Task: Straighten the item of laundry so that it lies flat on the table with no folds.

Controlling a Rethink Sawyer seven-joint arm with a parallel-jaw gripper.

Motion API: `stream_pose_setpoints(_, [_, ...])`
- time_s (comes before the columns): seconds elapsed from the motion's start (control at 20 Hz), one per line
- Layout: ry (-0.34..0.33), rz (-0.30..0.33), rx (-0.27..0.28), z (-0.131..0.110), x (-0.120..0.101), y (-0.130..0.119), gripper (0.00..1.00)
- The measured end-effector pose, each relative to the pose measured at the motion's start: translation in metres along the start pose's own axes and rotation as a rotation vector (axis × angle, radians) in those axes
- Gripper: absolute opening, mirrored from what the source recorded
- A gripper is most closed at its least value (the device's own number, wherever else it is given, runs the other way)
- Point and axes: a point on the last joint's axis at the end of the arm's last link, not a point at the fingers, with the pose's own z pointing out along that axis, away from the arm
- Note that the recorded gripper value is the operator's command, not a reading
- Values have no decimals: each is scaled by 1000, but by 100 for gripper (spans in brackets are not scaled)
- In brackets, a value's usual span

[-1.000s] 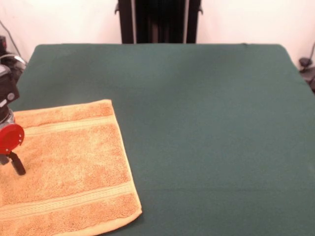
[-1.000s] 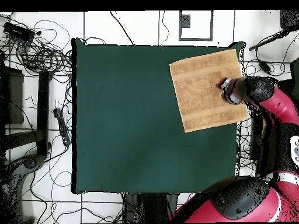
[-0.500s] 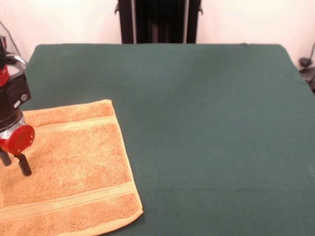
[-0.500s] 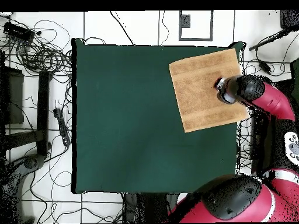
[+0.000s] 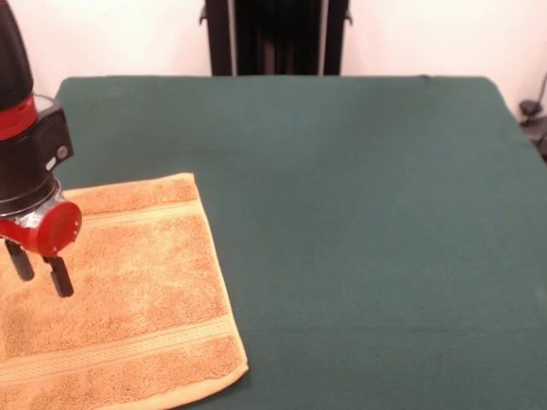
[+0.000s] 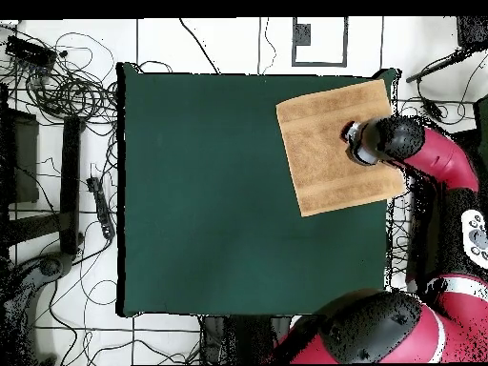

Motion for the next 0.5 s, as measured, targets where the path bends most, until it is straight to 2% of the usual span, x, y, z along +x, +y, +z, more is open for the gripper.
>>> stream_pose_setpoints(0.5, [-29,-18,-3,-21,-8,17,100])
